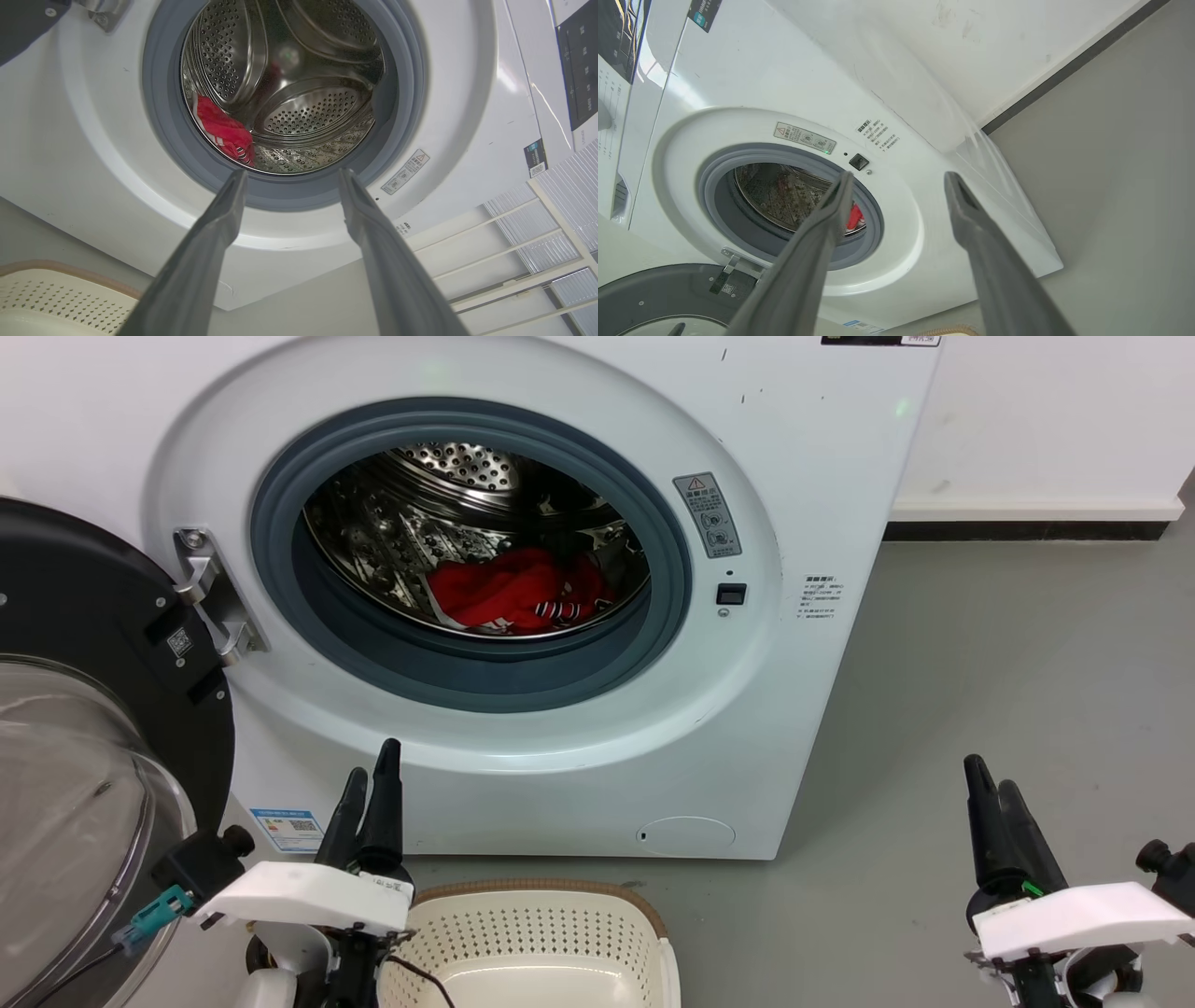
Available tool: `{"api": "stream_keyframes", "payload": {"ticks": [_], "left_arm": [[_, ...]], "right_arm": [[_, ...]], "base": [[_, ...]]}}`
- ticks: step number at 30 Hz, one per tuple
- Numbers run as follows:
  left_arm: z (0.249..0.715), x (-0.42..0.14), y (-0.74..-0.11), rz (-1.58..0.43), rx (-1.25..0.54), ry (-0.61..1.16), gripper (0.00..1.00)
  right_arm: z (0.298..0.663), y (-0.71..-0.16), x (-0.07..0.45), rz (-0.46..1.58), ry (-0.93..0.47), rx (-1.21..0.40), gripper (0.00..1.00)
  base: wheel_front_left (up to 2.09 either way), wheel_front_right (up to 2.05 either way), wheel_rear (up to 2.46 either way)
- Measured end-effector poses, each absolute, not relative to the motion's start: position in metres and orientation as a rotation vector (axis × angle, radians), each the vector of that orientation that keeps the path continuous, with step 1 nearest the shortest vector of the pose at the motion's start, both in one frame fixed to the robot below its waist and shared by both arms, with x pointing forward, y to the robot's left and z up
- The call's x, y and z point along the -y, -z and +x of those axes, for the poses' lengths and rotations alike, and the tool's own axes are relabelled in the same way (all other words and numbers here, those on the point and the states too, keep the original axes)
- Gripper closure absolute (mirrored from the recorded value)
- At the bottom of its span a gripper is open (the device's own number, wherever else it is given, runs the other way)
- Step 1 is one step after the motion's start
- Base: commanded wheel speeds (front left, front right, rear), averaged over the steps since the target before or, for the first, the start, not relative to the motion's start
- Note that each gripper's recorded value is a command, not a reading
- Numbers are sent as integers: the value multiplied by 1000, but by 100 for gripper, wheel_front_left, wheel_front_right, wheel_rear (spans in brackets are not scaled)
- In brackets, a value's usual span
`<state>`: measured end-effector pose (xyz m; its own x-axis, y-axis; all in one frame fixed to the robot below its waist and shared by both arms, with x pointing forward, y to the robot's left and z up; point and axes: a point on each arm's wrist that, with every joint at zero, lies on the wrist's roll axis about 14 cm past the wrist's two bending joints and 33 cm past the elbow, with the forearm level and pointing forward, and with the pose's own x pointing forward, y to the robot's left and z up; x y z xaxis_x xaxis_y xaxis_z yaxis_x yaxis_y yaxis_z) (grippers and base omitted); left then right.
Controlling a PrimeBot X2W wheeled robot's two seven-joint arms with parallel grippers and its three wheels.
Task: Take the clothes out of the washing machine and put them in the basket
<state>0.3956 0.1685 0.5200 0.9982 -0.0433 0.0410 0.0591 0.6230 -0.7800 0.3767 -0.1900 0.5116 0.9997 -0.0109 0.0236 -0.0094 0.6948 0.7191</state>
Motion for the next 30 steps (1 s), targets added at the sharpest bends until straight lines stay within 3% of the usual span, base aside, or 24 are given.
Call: {"api": "stream_keyframes", "payload": {"ticks": [30], "left_arm": [[400, -161, -526, -498, 63, 87, 0]], "right_arm": [[377, -514, 179, 317, -52, 39, 0]], "base": [[0, 0, 0]]}}
